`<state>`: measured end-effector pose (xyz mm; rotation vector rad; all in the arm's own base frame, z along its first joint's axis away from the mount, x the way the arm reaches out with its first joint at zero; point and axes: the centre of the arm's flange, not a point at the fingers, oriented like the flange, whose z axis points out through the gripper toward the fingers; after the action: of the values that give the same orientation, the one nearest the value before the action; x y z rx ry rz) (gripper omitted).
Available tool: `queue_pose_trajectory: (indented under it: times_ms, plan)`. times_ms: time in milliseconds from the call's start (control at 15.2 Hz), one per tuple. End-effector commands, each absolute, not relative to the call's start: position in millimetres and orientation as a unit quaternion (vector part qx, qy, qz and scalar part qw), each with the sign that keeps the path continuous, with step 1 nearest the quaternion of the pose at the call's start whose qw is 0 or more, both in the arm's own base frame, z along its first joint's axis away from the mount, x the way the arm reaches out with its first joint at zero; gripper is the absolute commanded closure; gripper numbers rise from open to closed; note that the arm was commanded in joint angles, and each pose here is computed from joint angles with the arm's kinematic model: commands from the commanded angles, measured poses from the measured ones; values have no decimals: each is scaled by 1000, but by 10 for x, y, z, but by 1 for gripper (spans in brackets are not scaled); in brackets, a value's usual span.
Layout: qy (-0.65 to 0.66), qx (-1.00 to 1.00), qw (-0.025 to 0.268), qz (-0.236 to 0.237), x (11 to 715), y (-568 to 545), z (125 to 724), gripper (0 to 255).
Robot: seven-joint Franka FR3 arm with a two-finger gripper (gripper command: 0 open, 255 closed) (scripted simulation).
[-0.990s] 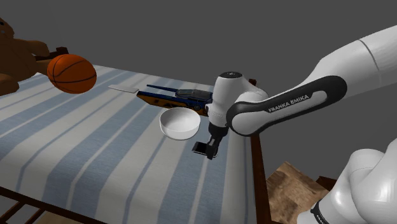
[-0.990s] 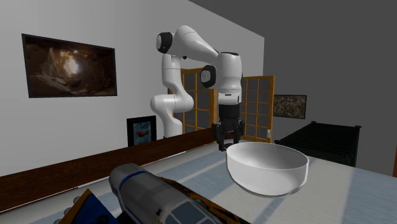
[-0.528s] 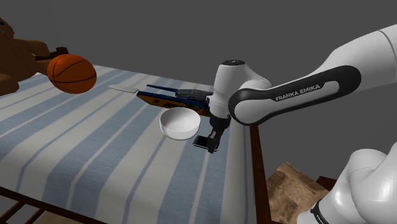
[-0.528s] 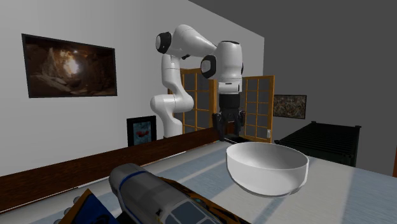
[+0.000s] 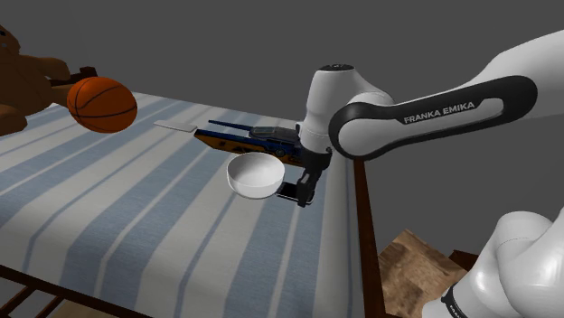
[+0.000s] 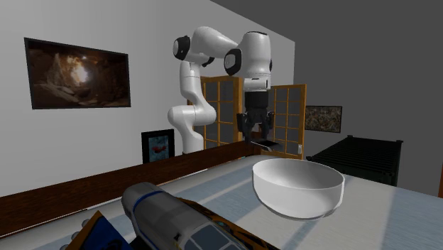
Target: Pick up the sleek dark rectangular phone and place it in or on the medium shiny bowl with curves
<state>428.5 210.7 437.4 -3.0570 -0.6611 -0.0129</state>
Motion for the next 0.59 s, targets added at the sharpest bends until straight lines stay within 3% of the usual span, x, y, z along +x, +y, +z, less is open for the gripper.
queue_pose_trajectory:
  times_ms: [0,528]
  plan:
    - [-211,-977,7,-4,4283,2104,4482,255]
    - [-211,-977,7,-4,4283,2104,4895,255]
